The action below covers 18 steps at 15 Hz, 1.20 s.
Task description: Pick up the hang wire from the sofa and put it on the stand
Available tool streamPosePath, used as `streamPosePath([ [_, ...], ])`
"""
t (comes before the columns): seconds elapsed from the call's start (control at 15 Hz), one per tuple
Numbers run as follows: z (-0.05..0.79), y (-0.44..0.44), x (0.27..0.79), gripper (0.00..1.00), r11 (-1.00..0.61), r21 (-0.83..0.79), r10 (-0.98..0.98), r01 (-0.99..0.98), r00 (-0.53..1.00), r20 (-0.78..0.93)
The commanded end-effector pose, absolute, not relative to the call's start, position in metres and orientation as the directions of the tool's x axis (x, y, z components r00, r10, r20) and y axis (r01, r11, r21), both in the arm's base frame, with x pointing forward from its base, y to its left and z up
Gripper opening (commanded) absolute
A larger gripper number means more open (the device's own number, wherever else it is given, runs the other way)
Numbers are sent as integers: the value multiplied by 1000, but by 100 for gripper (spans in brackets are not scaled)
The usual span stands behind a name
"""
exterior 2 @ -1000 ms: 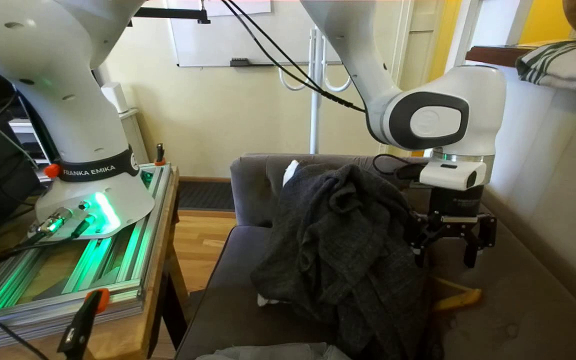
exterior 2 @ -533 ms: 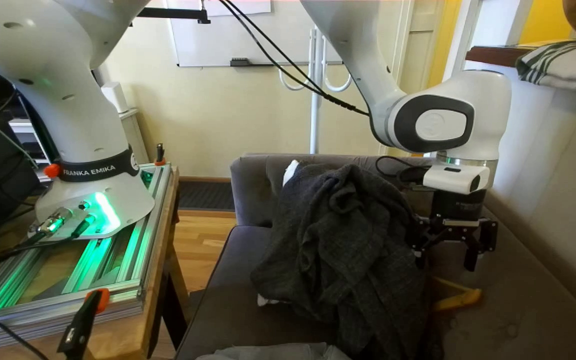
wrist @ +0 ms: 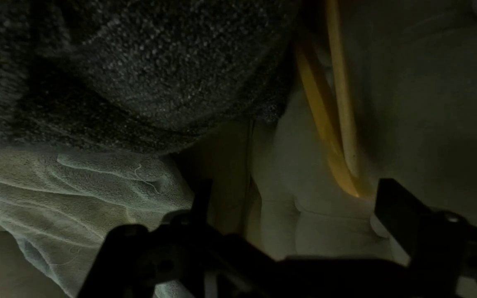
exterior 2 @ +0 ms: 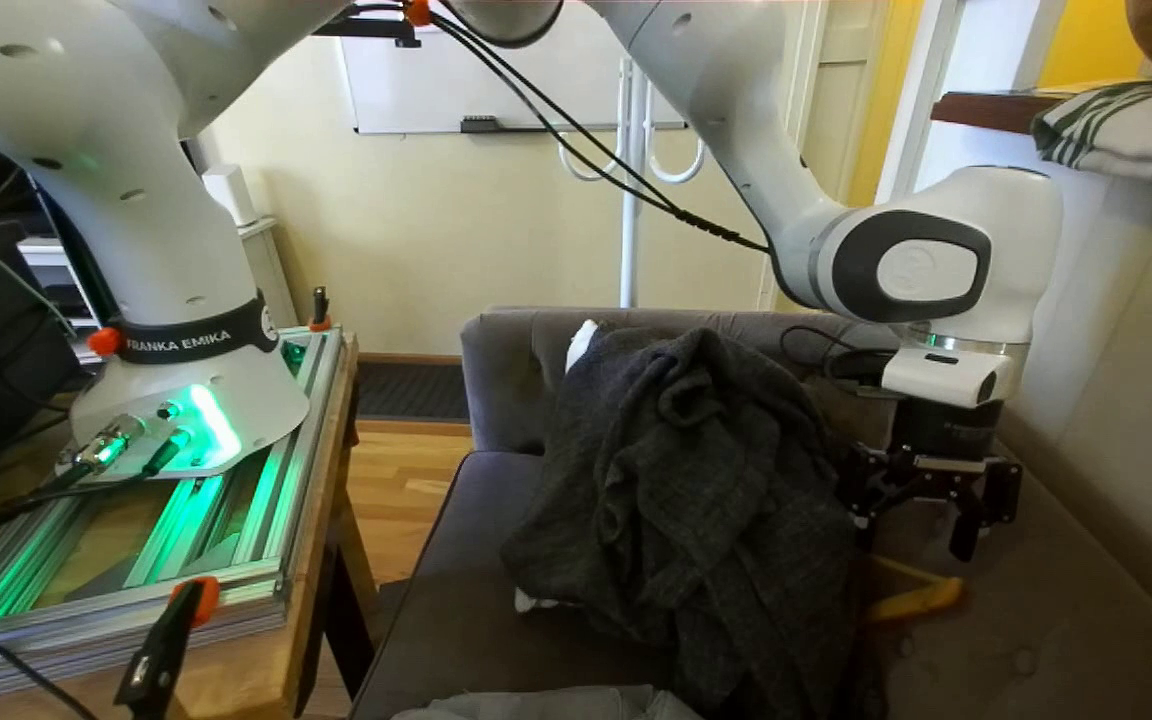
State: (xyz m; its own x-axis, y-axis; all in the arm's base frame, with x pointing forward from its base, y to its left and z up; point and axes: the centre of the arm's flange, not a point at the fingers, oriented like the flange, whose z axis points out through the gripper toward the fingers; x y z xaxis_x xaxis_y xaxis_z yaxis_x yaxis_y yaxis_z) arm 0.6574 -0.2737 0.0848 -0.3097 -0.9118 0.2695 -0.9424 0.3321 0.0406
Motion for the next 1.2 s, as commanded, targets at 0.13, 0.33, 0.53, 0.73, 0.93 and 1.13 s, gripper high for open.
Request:
streamPosePath([
  [0.13, 54, -292, 698, 100, 382, 63, -893, -922, -351, 282],
  [0.33, 45, -295, 703, 100, 384, 53, -892, -922, -355, 281],
  [0.53, 42, -295, 706, 89, 391, 65, -889, -918, -359, 284],
  [0.73, 43, -295, 708, 61, 392, 78, -888, -917, -356, 291],
  [0.93, 40, -293, 709, 39, 386, 89, -890, -918, -346, 296],
  [1.13, 31, -291, 705, 19, 381, 98, -893, -919, -338, 298],
])
